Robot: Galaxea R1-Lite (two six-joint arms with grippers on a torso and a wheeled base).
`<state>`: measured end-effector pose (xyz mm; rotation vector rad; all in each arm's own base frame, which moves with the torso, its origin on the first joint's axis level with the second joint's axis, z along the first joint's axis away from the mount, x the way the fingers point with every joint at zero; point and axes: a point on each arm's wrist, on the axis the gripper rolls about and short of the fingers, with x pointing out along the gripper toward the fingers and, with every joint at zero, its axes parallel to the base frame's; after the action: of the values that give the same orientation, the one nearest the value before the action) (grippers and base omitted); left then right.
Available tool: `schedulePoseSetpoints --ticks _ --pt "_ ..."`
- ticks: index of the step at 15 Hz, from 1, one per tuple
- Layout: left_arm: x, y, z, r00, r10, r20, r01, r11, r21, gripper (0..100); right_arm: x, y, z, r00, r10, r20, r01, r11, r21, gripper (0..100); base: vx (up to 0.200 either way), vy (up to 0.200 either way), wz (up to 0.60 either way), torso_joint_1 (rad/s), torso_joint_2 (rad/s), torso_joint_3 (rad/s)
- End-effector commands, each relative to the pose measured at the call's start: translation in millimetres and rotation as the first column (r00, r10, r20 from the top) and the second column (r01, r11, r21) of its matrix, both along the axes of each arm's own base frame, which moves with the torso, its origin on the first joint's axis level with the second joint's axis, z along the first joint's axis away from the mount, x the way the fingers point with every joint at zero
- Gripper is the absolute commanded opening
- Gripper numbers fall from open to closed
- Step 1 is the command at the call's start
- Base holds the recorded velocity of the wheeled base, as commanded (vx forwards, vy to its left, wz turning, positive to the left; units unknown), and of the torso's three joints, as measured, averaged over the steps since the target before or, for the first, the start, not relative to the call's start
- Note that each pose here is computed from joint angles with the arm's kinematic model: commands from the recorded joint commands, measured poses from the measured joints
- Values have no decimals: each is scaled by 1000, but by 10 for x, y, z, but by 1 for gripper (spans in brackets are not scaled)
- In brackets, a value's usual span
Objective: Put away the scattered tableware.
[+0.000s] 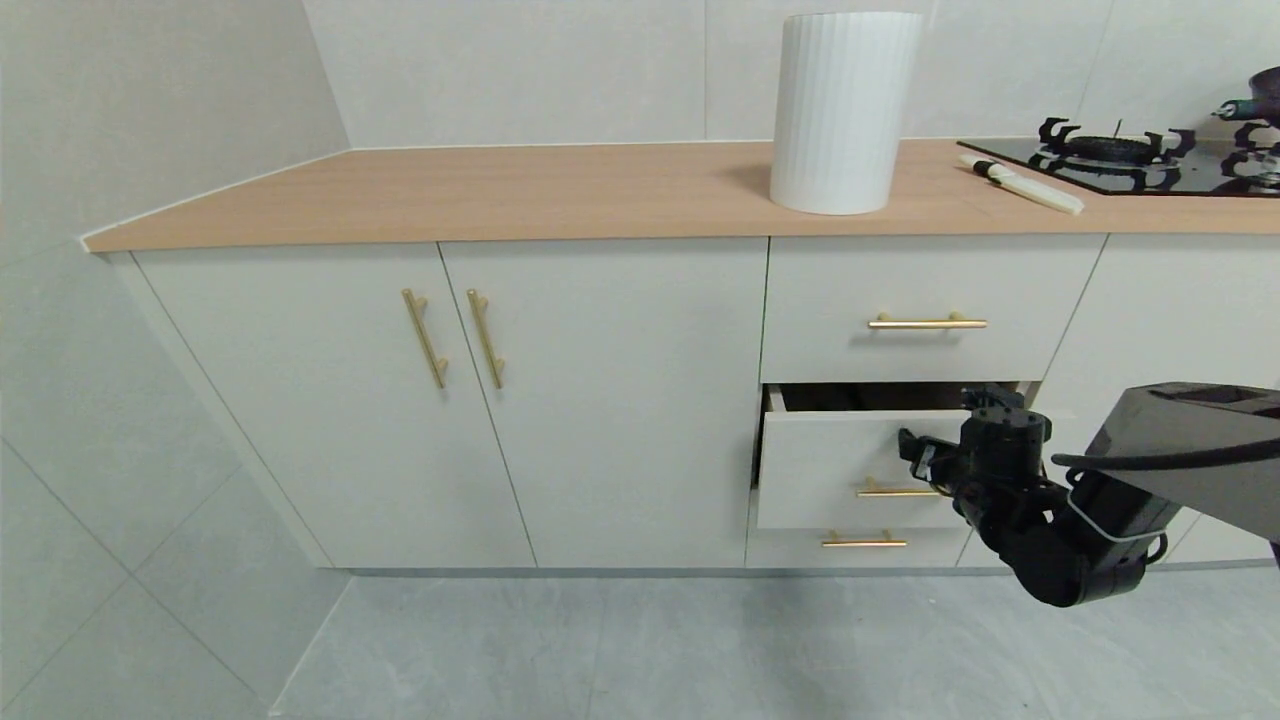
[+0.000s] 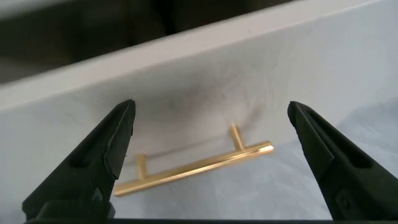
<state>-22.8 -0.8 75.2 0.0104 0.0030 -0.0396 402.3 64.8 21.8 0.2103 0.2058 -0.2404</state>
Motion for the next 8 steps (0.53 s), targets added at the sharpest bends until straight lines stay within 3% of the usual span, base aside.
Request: schedulePoseSetpoints --ticks 1,8 --pt "0 0 0 1000 0 0 0 1000 0 100 136 6 -80 1000 -3 18 3 1000 7 100 0 0 0 0 0 0" --pt "0 0 0 1000 0 0 0 1000 0 100 567 33 -173 997 -11 81 11 1000 7 100 0 0 0 0 0 0"
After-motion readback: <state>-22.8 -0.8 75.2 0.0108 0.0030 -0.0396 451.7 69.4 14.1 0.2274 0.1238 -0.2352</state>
